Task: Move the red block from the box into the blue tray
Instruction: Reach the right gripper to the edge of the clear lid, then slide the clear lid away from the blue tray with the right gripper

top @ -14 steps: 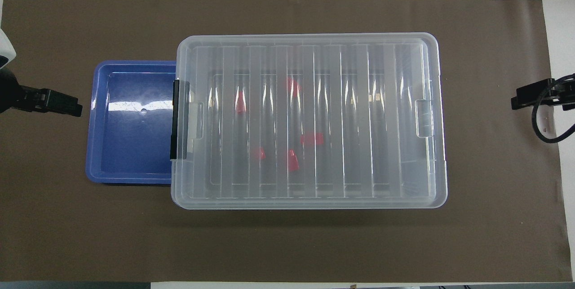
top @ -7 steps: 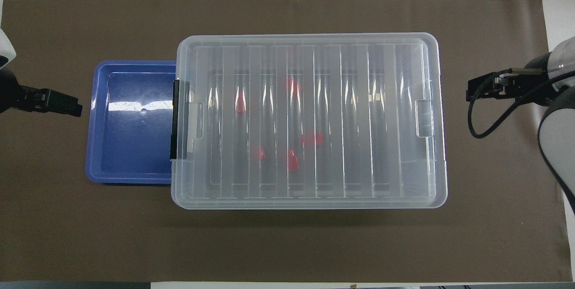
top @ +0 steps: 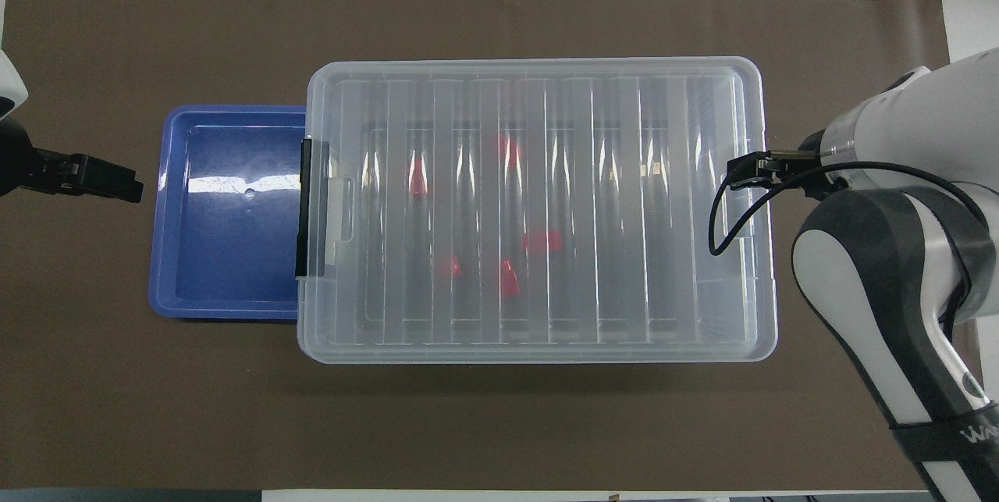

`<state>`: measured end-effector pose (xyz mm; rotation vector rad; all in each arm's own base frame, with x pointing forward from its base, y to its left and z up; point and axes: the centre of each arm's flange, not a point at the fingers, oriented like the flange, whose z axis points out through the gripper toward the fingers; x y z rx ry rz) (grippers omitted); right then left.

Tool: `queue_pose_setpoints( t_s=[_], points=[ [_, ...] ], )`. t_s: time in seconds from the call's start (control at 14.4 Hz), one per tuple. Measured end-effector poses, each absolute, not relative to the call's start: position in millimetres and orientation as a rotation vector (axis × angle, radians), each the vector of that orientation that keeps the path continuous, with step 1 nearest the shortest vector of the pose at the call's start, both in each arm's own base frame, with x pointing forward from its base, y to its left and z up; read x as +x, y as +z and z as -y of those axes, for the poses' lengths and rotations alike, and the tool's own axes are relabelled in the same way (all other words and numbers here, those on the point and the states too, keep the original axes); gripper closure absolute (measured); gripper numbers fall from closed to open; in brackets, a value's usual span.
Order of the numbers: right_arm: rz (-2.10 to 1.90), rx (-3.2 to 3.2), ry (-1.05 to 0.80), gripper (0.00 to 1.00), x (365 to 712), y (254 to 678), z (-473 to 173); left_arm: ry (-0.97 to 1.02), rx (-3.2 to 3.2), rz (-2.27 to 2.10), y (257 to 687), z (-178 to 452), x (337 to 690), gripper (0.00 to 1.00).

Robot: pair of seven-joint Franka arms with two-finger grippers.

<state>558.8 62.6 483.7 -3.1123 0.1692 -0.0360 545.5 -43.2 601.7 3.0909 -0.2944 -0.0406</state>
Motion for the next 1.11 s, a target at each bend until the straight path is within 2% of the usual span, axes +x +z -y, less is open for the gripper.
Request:
queue_pose_setpoints(
  t_s=[0.35,1.11],
  points=[
    [-0.15,-3.117,-0.016,0.0,553.7,457.9,-44.0,-0.041,3.091,0.294,601.7,43.2,545.5,0.0],
    [0.009,-3.122,-0.028,0.0,552.7,454.9,20.1,-0.041,3.091,0.294,601.7,43.2,545.5,0.0]
  ],
)
